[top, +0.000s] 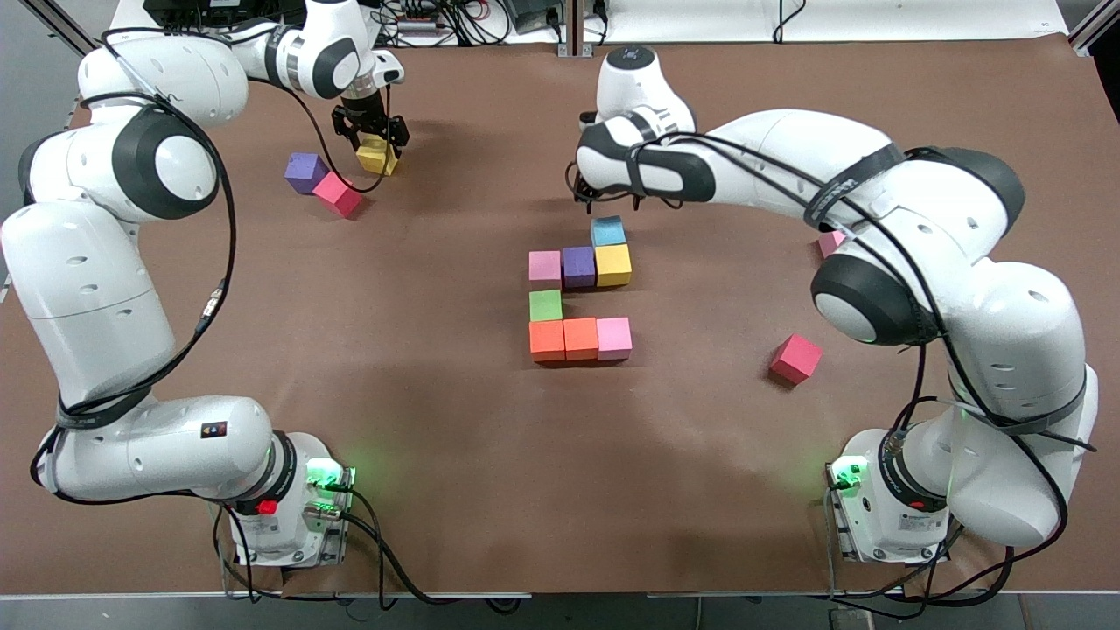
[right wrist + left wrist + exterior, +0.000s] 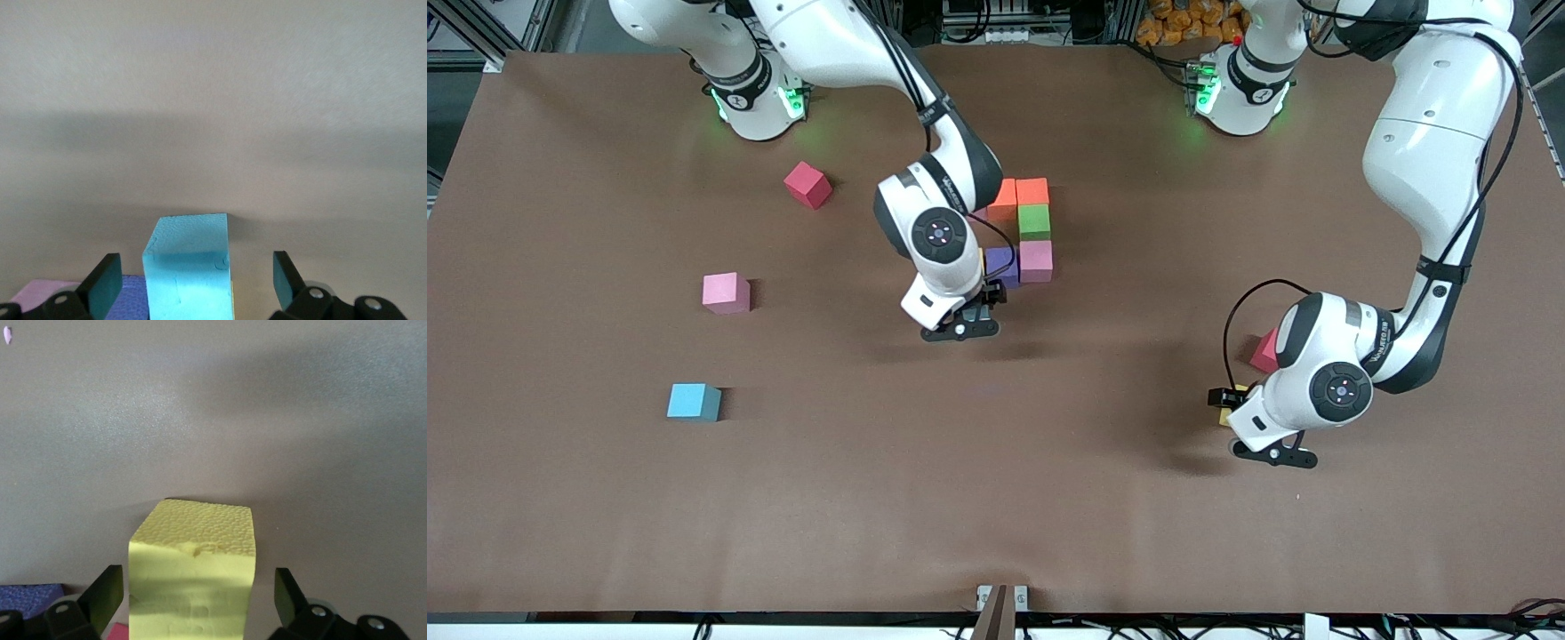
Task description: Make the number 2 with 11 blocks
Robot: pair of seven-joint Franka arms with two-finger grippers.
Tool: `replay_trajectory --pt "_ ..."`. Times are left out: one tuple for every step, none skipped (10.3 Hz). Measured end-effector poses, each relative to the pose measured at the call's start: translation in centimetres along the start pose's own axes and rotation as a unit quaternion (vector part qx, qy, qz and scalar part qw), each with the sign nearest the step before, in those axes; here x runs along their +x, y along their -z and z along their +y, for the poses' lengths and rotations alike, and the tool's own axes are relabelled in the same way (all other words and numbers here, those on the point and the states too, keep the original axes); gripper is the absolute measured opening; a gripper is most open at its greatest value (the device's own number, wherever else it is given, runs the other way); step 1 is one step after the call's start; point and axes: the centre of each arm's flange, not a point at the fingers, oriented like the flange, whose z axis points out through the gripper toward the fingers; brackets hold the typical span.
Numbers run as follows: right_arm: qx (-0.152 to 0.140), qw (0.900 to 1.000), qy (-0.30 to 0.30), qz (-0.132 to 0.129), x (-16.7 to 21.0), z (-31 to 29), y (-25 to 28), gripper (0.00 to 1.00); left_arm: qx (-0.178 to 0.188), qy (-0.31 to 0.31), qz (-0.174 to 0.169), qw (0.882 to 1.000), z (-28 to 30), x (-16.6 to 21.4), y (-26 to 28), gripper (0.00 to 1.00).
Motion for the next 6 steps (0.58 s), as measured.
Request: replay_trajectory --pt "0.003 1.000 -0.015 0.000 0.8 1.3 1.2 1.00 0.000 -0.001 0.001 1.000 -0.1 0.0 -0.1 0.99" --pt "0.005 0.999 -0.035 -0.005 2.2 3.7 2.0 1.00 -0.001 -0.001 0.002 1.000 -0.1 0.1 -0.2 0.95" --pt "0.004 0.998 -0.062 -0.010 4.1 7.0 2.5 1.00 -0.001 -0.002 0.002 1.000 0.0 0.1 -0.3 0.95" --pt "0.004 0.996 -0.090 -0.016 6.0 11.0 2.8 1.00 -0.002 -0.003 0.003 1.000 0.1 0.1 -0.3 0.83" --pt "0.004 0.993 -0.113 -0.020 7.4 14.3 3.0 1.00 -0.002 -0.005 0.004 1.000 0.4 0.1 -0.3 0.63" --pt "0.002 0.991 -0.130 -0.017 8.4 16.9 3.4 1.00 -0.001 -0.007 0.005 1.000 0.8 0.1 -0.2 0.59"
